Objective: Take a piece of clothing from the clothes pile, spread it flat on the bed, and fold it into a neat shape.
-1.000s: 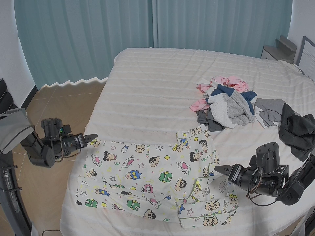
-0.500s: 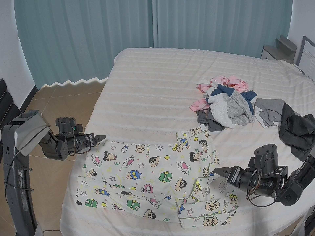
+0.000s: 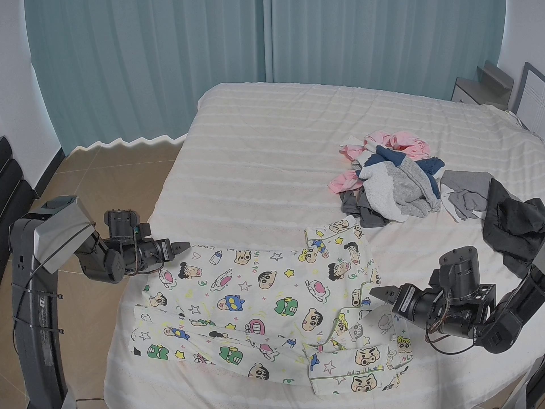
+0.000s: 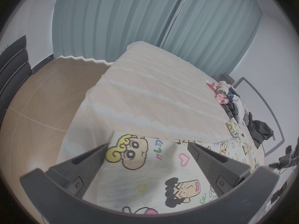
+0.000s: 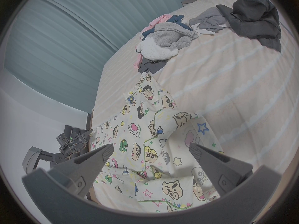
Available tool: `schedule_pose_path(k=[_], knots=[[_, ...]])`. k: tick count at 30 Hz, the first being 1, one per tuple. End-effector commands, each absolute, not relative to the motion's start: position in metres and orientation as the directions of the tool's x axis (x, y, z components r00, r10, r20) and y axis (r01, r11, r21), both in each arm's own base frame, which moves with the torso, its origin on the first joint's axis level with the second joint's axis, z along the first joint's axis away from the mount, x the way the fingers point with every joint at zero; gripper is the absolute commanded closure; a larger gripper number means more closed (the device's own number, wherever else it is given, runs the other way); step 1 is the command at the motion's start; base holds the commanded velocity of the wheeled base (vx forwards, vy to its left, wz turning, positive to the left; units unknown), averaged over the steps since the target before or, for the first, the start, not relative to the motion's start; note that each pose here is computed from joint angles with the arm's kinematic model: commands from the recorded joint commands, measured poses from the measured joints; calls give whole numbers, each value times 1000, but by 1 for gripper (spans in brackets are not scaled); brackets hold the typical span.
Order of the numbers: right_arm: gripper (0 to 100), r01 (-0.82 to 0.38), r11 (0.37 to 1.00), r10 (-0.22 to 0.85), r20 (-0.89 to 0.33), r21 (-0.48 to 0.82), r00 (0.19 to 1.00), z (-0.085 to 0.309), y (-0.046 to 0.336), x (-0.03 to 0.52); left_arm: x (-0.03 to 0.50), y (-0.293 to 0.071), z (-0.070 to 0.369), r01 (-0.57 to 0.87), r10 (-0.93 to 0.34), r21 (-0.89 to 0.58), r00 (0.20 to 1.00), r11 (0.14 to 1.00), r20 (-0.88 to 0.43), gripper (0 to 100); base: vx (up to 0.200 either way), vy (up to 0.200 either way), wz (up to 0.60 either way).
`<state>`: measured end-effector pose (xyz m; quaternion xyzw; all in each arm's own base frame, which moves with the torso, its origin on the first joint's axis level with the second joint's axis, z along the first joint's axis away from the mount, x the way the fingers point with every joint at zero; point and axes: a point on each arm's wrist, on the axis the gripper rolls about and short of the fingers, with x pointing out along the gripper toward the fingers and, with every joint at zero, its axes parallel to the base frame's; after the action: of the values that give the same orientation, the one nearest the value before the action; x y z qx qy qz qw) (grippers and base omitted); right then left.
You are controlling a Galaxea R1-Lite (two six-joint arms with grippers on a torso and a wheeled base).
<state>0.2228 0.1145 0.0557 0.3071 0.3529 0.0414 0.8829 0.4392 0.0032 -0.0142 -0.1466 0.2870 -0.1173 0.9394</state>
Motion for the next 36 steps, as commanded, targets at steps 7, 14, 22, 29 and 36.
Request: schedule_pose_path(k=[7, 14, 22, 29, 36], knots=[[0, 184, 832, 203, -596, 523, 777, 42, 102, 275, 438, 2, -19, 124, -295, -341, 805, 932, -514, 100, 0, 0, 0], [0, 185, 858, 138, -562, 479, 815, 16, 95, 350, 443, 4, -1, 45, -228, -363, 848, 931, -479, 100, 0, 0, 0], [0, 142, 876, 166, -565, 461, 808, 1, 109, 407, 446, 6, 23, 15, -175, -352, 887, 936, -427, 100, 0, 0, 0], [0, 68, 868, 246, -545, 491, 801, -2, 121, 424, 448, 6, 26, 0, -152, -340, 895, 940, -420, 100, 0, 0, 0], [0, 16, 870, 283, -527, 492, 802, -9, 130, 440, 448, 6, 26, -6, -147, -341, 895, 940, -422, 100, 0, 0, 0]])
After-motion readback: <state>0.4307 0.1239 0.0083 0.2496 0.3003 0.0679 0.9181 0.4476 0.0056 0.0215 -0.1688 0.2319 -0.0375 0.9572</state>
